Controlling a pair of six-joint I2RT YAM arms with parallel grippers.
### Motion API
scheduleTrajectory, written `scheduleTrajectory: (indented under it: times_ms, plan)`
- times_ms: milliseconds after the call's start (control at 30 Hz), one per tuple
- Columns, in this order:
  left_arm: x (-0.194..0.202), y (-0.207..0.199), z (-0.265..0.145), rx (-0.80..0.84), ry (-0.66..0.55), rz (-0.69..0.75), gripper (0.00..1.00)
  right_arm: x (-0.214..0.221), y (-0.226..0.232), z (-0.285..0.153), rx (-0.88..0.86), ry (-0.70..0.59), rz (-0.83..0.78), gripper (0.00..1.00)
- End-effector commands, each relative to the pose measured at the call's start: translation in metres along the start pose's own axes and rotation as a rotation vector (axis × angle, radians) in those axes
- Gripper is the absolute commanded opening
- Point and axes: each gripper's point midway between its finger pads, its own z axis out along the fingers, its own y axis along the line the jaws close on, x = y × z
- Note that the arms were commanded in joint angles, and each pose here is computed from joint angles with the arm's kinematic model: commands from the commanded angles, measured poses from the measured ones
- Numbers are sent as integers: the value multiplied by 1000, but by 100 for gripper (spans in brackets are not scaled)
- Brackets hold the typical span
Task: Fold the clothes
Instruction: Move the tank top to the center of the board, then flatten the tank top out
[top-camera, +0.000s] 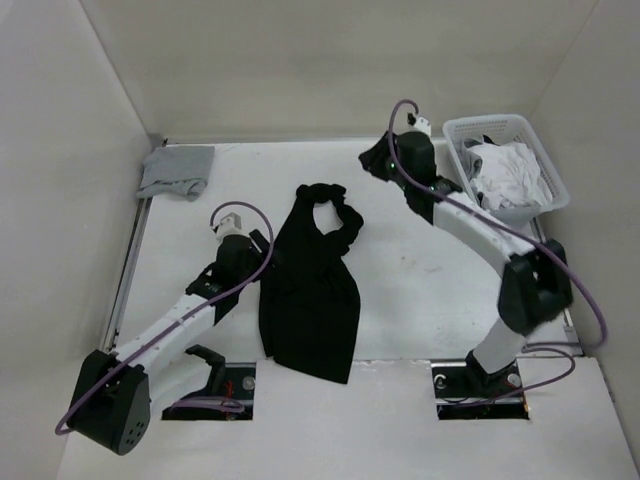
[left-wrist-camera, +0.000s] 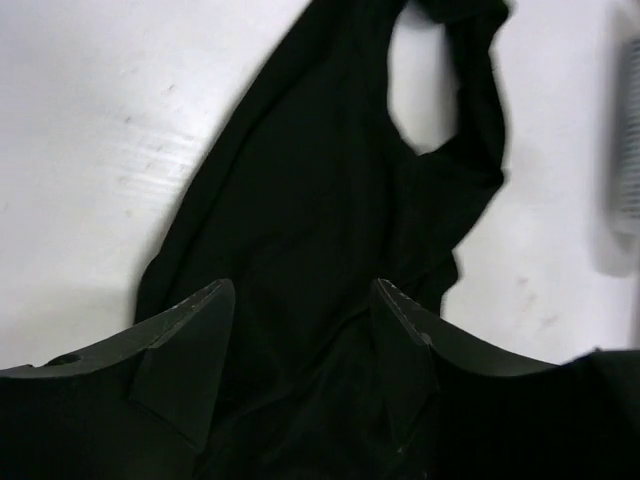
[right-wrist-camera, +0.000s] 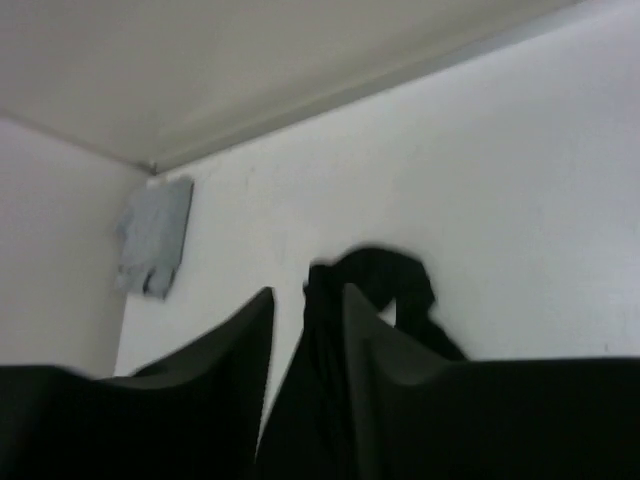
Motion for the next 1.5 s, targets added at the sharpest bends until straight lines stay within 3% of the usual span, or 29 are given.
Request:
scheduleTrajectory:
  times_ms: [0,67,100,133,167,200,233,433,533,633,667,767,867,1000,1167,1267,1300,1367,1467]
  plan:
    - [11,44,-1,-227,-7,139,54,104,14,-85,-31,170,-148,18]
    - [26,59,-2,-295,46,179,53,168,-21,-123,62,313,-209,12]
    - [31,64,-3,-312,67,186,53,190,-36,-138,104,369,-239,15]
    - [42,76,-5,-345,105,197,53,218,-53,-159,142,441,-261,26]
    - [43,77,-6,-350,109,197,53,223,-55,-162,148,453,-262,29]
    - [48,86,-7,-371,122,192,53,243,-65,-177,165,508,-281,42]
    - [51,87,-7,-371,129,174,51,254,-73,-186,176,537,-291,46]
    - [53,78,1,-333,136,152,37,275,-82,-189,190,591,-268,47]
    - [57,72,8,-305,158,146,24,284,-81,-186,193,620,-269,43]
    - [60,68,18,-279,172,121,10,299,-78,-181,166,670,-251,28]
    - [60,65,21,-264,170,109,7,299,-80,-177,165,667,-238,17]
    - [49,58,27,-235,133,79,4,288,-84,-166,175,636,-209,3]
    - [22,42,37,-201,58,52,4,242,-95,-135,234,500,-180,0]
    - [-24,28,67,-204,-35,30,4,165,-123,-77,336,332,-188,0]
    - [-64,28,98,-237,-85,38,6,134,-142,-35,385,281,-206,1]
    - [-86,25,115,-246,-122,16,14,114,-151,-20,415,227,-189,3]
    - [-93,20,116,-242,-135,15,27,109,-152,-18,419,215,-185,7]
    - [-99,16,100,-254,-169,18,43,101,-148,-23,417,195,-174,29]
    - [-87,19,61,-281,-216,47,49,94,-138,-49,387,161,-170,39]
